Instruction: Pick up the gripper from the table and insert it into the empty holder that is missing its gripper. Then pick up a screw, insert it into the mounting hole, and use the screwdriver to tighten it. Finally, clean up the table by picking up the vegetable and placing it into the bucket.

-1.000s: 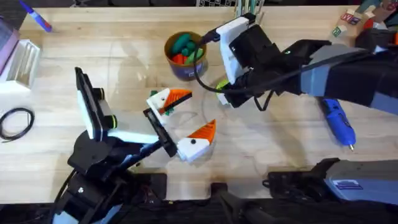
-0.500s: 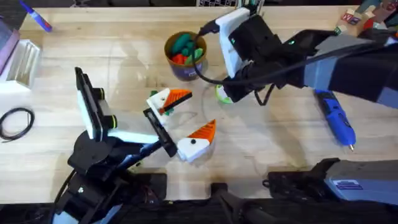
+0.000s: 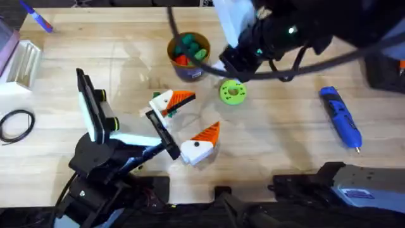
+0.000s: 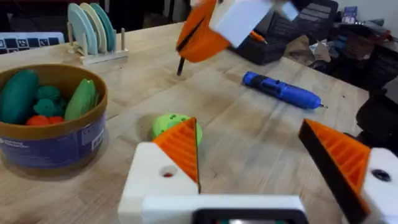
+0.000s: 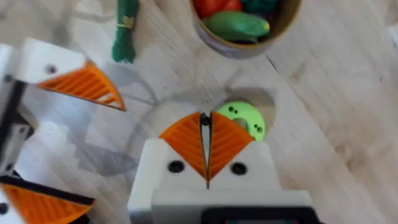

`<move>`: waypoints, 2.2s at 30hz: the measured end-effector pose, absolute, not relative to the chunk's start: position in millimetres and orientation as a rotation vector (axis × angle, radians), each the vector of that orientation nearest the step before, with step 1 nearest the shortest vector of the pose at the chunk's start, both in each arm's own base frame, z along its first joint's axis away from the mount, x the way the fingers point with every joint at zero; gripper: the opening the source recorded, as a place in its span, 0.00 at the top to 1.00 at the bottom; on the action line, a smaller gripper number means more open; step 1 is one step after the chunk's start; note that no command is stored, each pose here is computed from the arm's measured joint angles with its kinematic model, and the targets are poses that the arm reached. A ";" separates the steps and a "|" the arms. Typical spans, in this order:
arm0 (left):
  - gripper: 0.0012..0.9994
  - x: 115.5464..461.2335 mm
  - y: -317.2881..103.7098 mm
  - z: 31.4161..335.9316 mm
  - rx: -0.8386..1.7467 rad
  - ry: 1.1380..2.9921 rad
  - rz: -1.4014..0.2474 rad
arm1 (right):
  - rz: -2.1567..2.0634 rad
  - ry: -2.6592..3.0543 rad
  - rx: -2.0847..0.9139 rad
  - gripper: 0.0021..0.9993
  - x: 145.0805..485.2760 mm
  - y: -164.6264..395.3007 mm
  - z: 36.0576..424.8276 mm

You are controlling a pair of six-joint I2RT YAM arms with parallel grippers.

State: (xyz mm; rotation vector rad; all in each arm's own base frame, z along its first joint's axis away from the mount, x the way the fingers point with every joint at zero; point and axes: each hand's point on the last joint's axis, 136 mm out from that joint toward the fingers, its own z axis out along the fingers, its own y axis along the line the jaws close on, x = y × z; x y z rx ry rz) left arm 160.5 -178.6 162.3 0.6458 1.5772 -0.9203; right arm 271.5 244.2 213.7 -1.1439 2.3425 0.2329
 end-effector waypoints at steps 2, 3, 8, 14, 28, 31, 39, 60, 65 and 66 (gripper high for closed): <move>0.01 160.5 -178.6 162.3 0.646 1.577 -0.920 | 0.254 2.266 -1.218 1.00 261.6 261.4 235.0; 0.01 160.5 -178.6 162.3 0.646 1.577 -0.920 | 0.267 2.226 -1.257 1.00 255.7 271.2 244.3; 0.01 160.5 -178.6 162.3 0.647 1.576 -0.919 | 0.315 2.099 -1.418 1.00 226.9 312.5 258.6; 0.01 160.5 -178.6 162.2 0.669 1.563 -0.897 | 0.324 2.072 -1.563 1.00 200.8 337.1 238.6; 0.01 159.2 -179.4 162.3 0.701 1.545 -0.877 | 0.423 2.003 -1.581 1.00 192.0 360.0 244.2; 0.01 158.6 -179.8 162.3 0.705 1.543 -0.880 | 0.410 2.015 -1.586 1.00 193.8 361.0 238.6; 0.01 158.1 -180.1 162.1 0.706 1.544 -0.884 | 0.373 2.042 -1.595 1.00 199.0 362.7 226.1; 0.01 158.1 -180.1 162.3 0.707 1.543 -0.883 | 0.363 2.053 -1.601 1.00 196.9 357.9 235.3; 0.01 158.1 -180.1 162.3 0.707 1.543 -0.883 | 0.363 2.053 -1.601 1.00 196.8 357.8 235.3; 0.01 158.1 -180.1 162.3 0.707 1.543 -0.883 | 0.362 2.054 -1.601 1.00 196.8 357.8 235.1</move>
